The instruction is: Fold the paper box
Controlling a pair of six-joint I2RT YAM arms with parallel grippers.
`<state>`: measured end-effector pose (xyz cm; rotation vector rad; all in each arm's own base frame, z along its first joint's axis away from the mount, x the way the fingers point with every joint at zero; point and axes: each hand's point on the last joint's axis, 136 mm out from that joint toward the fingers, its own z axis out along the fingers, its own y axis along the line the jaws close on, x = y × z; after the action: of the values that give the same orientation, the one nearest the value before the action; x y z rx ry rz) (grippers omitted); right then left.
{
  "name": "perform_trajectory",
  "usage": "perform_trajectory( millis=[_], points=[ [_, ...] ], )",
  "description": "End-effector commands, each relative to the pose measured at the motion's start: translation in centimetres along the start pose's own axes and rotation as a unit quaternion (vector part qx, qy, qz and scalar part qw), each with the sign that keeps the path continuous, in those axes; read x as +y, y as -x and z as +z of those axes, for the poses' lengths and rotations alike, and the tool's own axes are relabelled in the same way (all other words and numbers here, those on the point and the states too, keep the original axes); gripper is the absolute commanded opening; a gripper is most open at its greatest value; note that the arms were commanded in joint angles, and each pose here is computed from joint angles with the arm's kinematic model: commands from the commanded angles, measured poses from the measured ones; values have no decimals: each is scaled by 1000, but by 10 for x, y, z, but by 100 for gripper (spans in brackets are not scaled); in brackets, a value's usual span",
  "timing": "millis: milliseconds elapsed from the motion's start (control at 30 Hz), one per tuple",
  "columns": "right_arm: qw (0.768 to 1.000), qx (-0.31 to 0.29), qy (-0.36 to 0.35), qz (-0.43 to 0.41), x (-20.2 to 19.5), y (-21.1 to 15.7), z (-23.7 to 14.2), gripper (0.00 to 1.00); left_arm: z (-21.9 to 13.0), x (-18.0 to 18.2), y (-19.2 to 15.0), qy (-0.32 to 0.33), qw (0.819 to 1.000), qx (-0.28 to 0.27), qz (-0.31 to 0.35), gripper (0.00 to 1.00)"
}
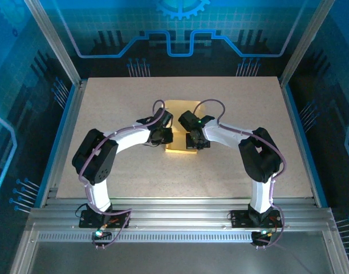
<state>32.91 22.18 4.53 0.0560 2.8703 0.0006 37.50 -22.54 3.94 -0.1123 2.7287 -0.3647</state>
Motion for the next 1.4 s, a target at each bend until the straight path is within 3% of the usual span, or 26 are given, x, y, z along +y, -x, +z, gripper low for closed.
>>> perform_trajectory(
  millis=[0, 333, 500, 633, 700, 767, 933, 1200, 1367],
  points=[
    [998, -3, 65, 6, 32, 9, -3, 0, 37, 20, -86, 38, 989, 145, -5, 13],
    [998, -1, 69, 13, 28, 9, -1, 0, 42, 17, -105, 5, 984, 175, -27, 17],
    [997, -1, 71, 15, 28, 9, 0, 0, 42, 27, -112, 20, 983, 179, -31, 20],
    [997, 1, 74, 16, 29, 9, 0, 0, 41, 30, -112, 26, 984, 176, -27, 13],
    [997, 2, 74, 15, 30, 9, 1, 0, 40, 24, -112, 9, 983, 180, -29, 17],
    [997, 3, 75, 16, 30, 9, 2, 0, 40, 20, -112, -4, 983, 183, -33, 29],
    [997, 4, 75, 17, 30, 9, 3, 0, 43, 27, -114, 13, 982, 187, -29, 28],
    [997, 6, 77, 18, 32, 11, 4, 0, 39, 33, -110, 37, 983, 181, -21, 0],
    [998, 0, 70, 11, 34, 12, 1, 0, 34, 47, -103, 94, 980, 174, -10, 0]
  ],
)
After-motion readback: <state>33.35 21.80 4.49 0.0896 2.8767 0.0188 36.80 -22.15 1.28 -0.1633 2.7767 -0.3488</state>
